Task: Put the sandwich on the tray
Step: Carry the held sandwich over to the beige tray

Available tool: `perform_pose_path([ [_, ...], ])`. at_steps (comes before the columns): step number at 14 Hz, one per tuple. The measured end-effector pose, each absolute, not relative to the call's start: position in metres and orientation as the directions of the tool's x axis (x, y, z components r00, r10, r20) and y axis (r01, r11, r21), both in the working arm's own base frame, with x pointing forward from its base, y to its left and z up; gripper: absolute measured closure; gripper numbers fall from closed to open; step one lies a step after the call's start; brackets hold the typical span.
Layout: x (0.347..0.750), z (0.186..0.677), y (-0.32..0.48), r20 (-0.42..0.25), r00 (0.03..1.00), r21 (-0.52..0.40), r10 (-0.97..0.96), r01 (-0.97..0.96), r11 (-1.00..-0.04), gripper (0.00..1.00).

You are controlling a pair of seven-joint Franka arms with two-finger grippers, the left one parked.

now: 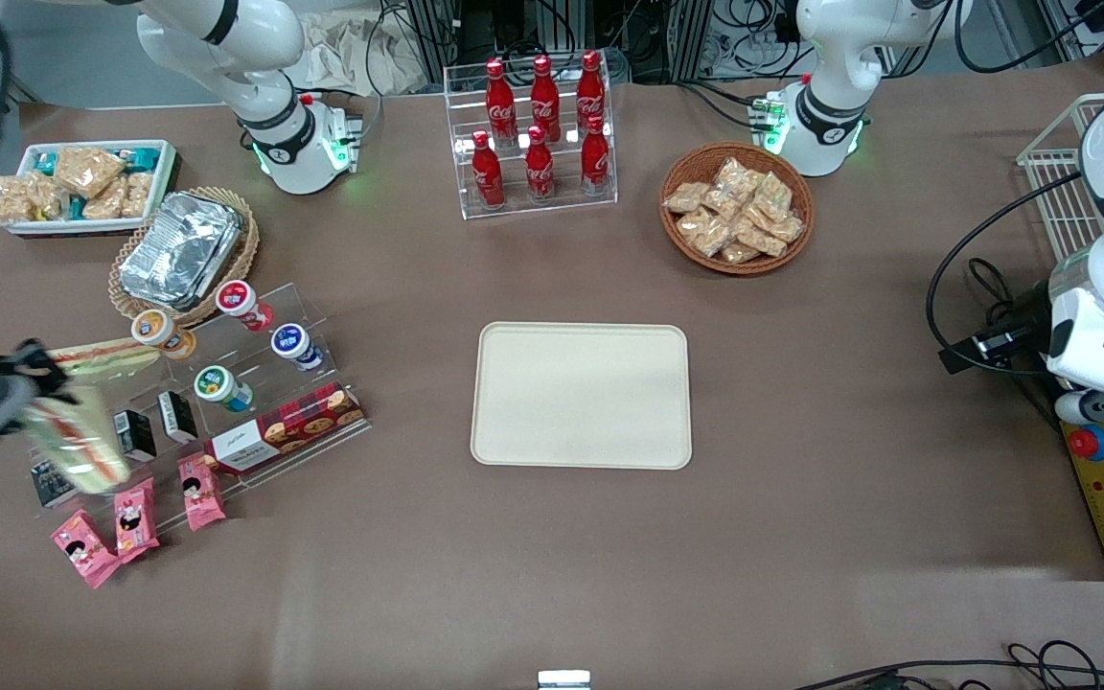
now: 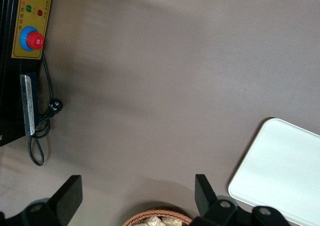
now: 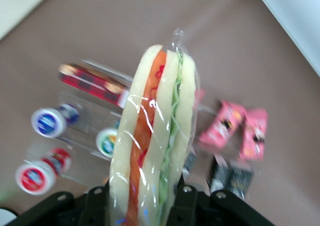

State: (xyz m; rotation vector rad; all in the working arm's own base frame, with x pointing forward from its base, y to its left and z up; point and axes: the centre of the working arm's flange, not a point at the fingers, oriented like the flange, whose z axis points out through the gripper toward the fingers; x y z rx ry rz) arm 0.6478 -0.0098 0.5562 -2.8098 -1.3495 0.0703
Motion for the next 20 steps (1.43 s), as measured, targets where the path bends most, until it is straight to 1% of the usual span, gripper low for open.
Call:
perform_pose_path([
  [2,0.645,0.555,0.048,-0.033,0.551,-0.05,0.834,0.832,-0.552,0.57],
  [5,0.64,0.548,0.111,-0.035,0.472,-0.063,0.881,0.879,-0.474,0.57],
  [8,0.64,0.531,0.161,-0.022,0.456,-0.067,0.89,0.887,-0.456,0.57],
  [11,0.639,0.517,0.193,-0.013,0.423,-0.071,0.906,0.903,-0.423,0.57],
  [16,0.605,0.499,0.305,-0.007,0.299,-0.067,0.954,0.952,-0.299,0.58],
  [18,0.595,0.48,0.344,0.0,0.271,-0.056,0.963,0.961,-0.271,0.58],
  [20,0.589,0.454,0.381,0.013,0.276,-0.04,0.961,0.961,-0.275,0.58],
])
